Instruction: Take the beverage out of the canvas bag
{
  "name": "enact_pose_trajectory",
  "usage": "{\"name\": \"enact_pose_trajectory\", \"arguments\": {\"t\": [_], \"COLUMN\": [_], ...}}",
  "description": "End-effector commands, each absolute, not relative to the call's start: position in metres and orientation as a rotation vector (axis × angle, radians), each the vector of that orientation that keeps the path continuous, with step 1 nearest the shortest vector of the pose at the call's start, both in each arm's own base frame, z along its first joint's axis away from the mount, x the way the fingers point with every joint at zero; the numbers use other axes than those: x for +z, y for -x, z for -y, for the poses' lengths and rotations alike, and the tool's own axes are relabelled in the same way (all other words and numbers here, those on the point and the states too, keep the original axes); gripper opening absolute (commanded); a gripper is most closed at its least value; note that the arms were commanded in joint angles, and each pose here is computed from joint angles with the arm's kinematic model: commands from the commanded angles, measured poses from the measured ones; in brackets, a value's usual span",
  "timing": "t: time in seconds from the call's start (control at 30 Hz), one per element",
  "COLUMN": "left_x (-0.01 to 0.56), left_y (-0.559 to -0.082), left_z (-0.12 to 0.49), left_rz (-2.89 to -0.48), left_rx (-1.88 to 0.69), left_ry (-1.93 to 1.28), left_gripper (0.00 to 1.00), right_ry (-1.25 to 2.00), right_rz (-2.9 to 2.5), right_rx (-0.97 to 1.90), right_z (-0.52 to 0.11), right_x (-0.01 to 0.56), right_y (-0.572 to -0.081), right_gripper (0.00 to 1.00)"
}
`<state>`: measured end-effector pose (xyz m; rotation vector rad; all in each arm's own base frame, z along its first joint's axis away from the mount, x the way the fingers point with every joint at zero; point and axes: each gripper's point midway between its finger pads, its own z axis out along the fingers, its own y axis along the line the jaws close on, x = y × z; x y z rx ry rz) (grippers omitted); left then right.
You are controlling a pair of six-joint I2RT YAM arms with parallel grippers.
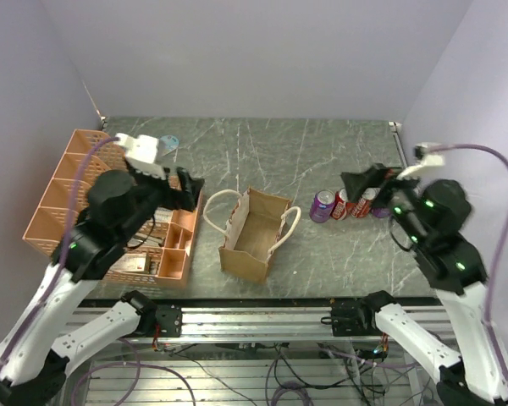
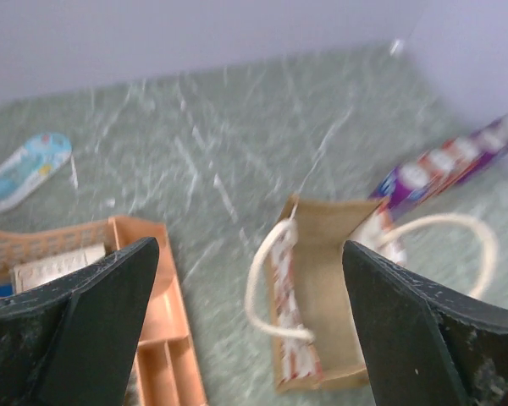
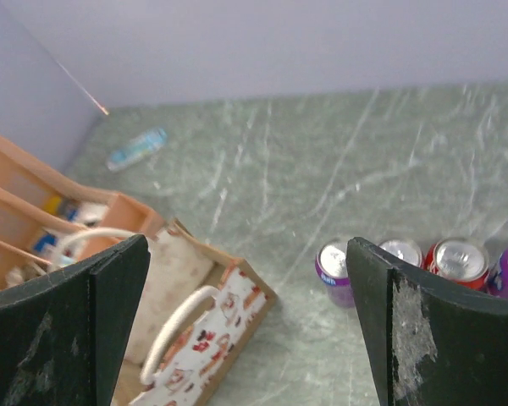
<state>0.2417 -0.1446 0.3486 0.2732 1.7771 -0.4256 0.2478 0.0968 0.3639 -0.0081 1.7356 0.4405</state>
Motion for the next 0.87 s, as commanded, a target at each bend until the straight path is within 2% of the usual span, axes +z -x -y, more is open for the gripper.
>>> {"name": "enact_pose_trajectory", "arguments": {"t": [0.0, 0.1, 0.27, 0.83], "left_x": [0.438, 0.466, 0.477, 0.476], "left_y": [-0.196, -0.170, -0.152, -0.147], "left_z": [0.129, 0.113, 0.094, 0.082], "left_rz": [-1.557, -1.460, -1.416, -1.393], "left_rx": [-0.639, -0.708, -0.725, -0.729], "left_ry": [-0.152, -0.102, -0.035, 0.033], "left_gripper": [0.99, 0.99, 0.99, 0.99], "right_ry": [0.031, 0.012, -0.028, -0.050], "right_rz": [-1.638, -1.539, -1.459, -1.397], "right_rx": [0.462, 0.461, 0.441, 0.358], "right_z": [-0.077, -0.061, -0.041, -0.019], "right_x": [0.419, 0.450, 0.470, 0.474], "right_y": [-0.190, -0.161, -0.133, -0.114], "right_gripper": [1.00, 1.00, 1.00, 1.00]}}
